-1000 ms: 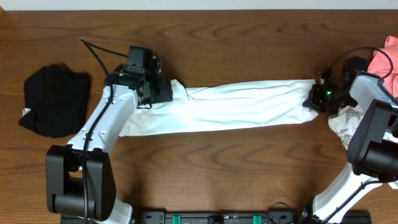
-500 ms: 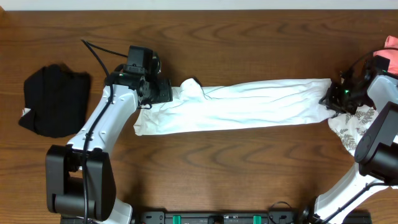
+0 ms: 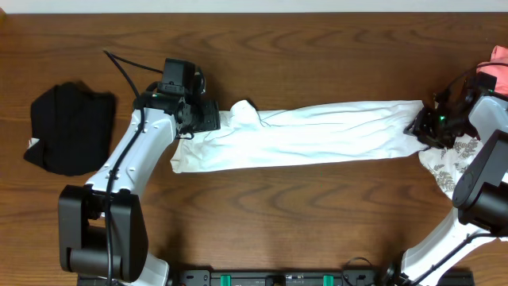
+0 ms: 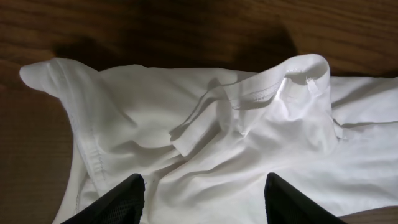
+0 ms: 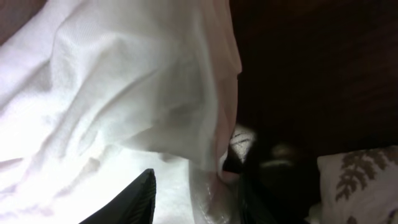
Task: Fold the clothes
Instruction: 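Hold the strip stretched between both grippers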
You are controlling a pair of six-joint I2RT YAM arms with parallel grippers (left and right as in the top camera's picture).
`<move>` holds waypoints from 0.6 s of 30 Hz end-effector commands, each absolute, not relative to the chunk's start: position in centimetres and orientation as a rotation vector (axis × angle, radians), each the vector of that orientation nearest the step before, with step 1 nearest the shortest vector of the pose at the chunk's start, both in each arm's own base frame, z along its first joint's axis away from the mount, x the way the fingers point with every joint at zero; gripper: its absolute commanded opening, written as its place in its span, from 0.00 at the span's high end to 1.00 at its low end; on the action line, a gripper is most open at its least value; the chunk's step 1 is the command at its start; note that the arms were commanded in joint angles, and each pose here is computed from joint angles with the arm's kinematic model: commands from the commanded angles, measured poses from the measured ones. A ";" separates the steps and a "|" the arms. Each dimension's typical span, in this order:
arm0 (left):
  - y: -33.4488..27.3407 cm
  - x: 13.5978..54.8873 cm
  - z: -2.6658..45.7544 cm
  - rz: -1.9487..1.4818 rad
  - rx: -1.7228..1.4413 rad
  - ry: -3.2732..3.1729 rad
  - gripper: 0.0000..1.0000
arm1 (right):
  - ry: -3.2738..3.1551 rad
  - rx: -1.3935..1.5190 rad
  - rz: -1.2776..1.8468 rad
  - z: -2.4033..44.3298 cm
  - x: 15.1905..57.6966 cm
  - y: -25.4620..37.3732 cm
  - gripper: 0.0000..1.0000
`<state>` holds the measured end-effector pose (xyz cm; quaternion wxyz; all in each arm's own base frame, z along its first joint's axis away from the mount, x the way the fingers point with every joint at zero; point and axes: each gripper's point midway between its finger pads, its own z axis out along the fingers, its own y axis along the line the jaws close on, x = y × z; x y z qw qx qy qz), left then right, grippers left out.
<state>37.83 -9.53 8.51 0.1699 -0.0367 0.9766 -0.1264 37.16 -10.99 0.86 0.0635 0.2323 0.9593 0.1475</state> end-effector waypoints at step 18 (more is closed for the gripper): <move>-9.3 38.1 8.8 -0.343 -0.107 2.768 0.37 | 2.758 0.914 0.533 1.8 40.3 -9.3 0.60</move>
